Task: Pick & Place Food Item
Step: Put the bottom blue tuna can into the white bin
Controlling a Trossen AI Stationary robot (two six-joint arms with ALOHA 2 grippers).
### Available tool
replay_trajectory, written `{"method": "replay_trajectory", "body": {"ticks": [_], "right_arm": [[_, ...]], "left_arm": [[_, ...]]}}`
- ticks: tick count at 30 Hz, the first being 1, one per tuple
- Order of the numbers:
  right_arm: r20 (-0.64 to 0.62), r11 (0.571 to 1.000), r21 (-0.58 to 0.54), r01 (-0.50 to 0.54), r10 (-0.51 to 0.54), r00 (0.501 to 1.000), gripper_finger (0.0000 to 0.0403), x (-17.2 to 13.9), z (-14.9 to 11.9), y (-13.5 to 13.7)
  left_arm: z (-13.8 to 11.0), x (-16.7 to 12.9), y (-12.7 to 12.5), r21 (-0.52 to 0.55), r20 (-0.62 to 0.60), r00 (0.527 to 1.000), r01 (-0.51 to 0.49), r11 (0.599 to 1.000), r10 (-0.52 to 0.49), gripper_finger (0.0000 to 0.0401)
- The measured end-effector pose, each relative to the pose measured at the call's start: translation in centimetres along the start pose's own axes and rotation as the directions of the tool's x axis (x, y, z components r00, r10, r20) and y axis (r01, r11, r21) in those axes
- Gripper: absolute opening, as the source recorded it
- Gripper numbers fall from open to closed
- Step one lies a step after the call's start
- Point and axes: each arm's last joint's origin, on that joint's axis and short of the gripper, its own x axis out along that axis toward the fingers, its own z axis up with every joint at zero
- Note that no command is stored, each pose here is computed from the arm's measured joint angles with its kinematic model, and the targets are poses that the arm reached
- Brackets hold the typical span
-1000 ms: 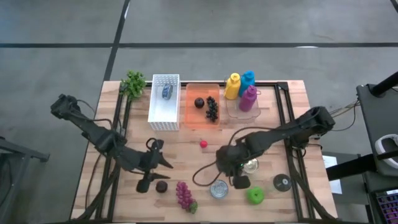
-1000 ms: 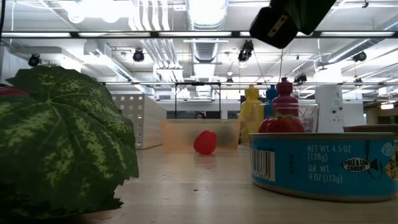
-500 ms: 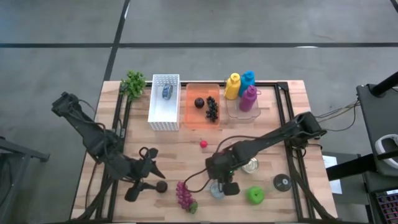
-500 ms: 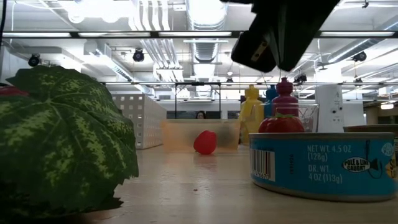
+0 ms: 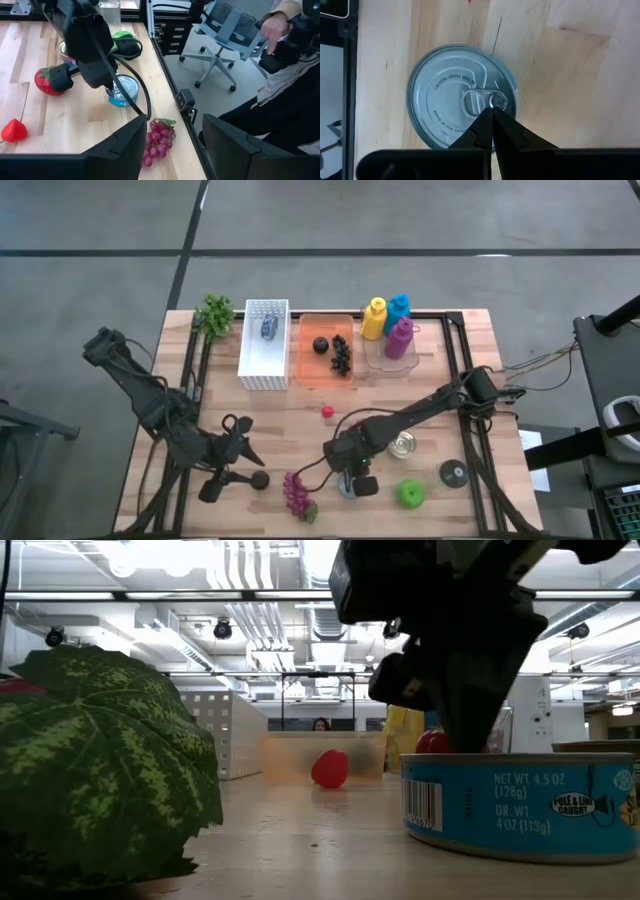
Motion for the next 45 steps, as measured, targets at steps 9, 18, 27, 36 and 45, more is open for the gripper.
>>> {"method": "replay_trajectory", "body": {"ticks": [9,18,27,36,45], "right_arm": [[0.057,0.996,0.022,0.085,-0.086,0.995,0.0008,-0.1,0.8,-1.9],[0.165,0.990,0.061,0.124,-0.132,0.977,0.0008,-0.5,2.2,-4.5],[0.219,0.972,0.124,0.198,-0.222,0.950,0.0008,-1.3,2.8,-6.9],[0.224,0.944,0.271,0.189,-0.253,0.941,0.0009,-1.9,2.9,-8.7],[0.226,0.914,0.371,0.164,-0.260,0.939,0.0009,-2.4,2.8,-9.2]], "left_arm": [[0.1,-0.4,0.1,0.000,0.010,1.000,0.004,1.000,-0.004,0.0185],[0.1,-0.6,0.2,-0.001,0.014,1.000,-0.003,1.000,0.003,0.0182],[0.1,-0.7,0.2,-0.001,0.016,1.000,-0.002,1.000,0.002,0.0195],[0.0,-0.7,0.2,0.002,0.002,1.000,-0.008,1.000,0.008,0.0206],[-0.2,-0.7,0.3,0.007,-0.015,1.000,-0.015,1.000,0.015,0.0214]]}}
